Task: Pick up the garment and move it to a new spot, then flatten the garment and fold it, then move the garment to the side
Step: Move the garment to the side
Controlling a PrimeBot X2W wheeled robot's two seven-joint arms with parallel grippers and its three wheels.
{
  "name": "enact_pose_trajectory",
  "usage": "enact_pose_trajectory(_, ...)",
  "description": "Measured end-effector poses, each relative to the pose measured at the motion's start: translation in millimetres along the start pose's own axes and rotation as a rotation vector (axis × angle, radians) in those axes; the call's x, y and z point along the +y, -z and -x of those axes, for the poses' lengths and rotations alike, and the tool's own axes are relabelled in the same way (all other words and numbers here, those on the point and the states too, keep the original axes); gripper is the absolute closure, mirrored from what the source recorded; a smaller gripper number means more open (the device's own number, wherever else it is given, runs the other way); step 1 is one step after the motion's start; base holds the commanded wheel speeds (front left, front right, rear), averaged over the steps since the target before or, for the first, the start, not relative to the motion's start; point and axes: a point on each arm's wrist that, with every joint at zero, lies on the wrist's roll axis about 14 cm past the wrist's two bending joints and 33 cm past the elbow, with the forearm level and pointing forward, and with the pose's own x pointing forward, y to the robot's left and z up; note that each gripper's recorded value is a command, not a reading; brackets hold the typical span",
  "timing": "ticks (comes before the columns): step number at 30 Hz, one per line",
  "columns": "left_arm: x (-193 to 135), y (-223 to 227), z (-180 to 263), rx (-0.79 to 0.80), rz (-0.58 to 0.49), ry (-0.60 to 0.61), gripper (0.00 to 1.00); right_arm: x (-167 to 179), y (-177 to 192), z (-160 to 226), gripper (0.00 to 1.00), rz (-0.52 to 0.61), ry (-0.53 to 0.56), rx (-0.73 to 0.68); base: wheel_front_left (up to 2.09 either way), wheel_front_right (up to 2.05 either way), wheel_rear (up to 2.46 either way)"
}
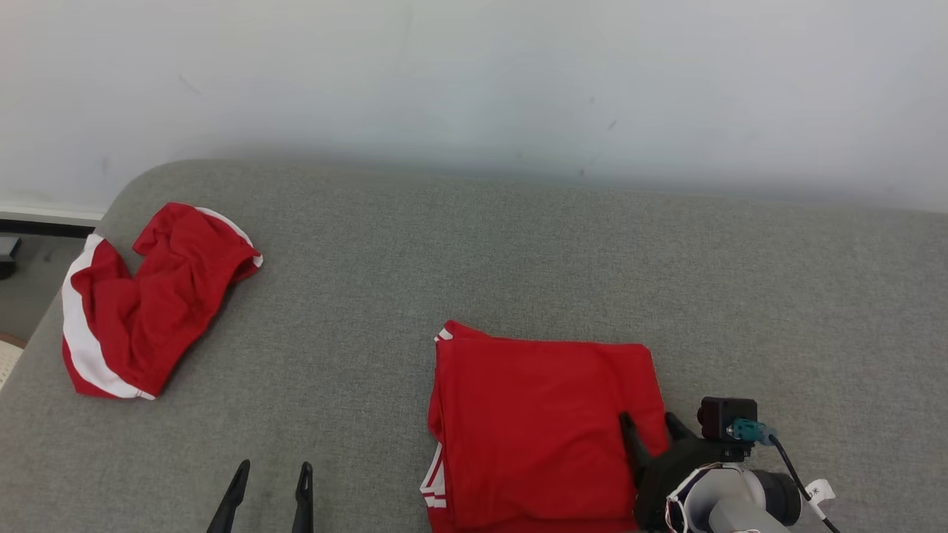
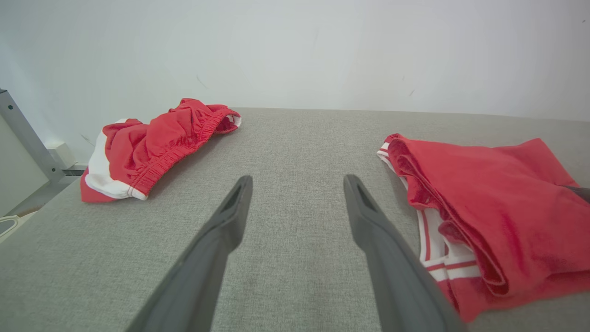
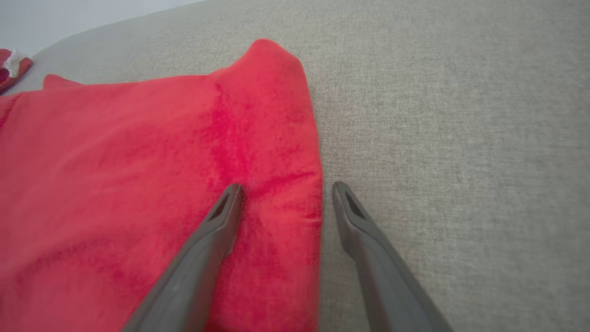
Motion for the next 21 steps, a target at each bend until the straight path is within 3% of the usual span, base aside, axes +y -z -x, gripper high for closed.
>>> enact_pose_trajectory(1, 0.3, -0.8, -1.1, -0.002, 0.000, 0.000, 0.00, 3.2, 1.6, -0.1, 0.10, -0.007, -0.010, 0.004, 0.00, 0.00, 0.00)
enact_pose_trajectory(2, 0.4, -2.1, -2.7, -0.006, 0.000, 0.000, 0.00, 5.6, 5.5, 0.7, 0.54, -0.009, -0.018, 0.016, 0.00, 0.00, 0.00)
enact_pose_trajectory(3, 0.1, -2.8, -3.7, -0.009, 0.000, 0.001, 0.00, 8.1, 7.3, 0.8, 0.67, -0.017, -0.025, 0.019, 0.00, 0.00, 0.00)
enact_pose_trajectory(4, 0.1, -2.4, -3.9, -0.007, 0.001, 0.001, 0.00, 9.8, 7.7, 0.7, 0.93, -0.020, -0.030, 0.019, 0.00, 0.00, 0.00)
enact_pose_trajectory(5, -0.1, -2.1, -4.3, -0.006, 0.002, 0.002, 0.00, 11.3, 8.7, 0.7, 1.00, -0.016, -0.036, 0.021, 0.00, 0.00, 0.00)
enact_pose_trajectory(11, -1.3, -0.4, -8.1, -0.001, 0.006, 0.006, 0.00, 9.0, -3.1, -5.5, 1.00, 0.023, -0.032, -0.005, 0.00, 0.00, 0.00)
enact_pose_trajectory(21, -6.8, -1.9, -31.6, -0.006, 0.026, 0.025, 0.00, -43.7, -94.4, -29.2, 1.00, 0.206, 0.051, -0.151, 0.00, 0.00, 0.00)
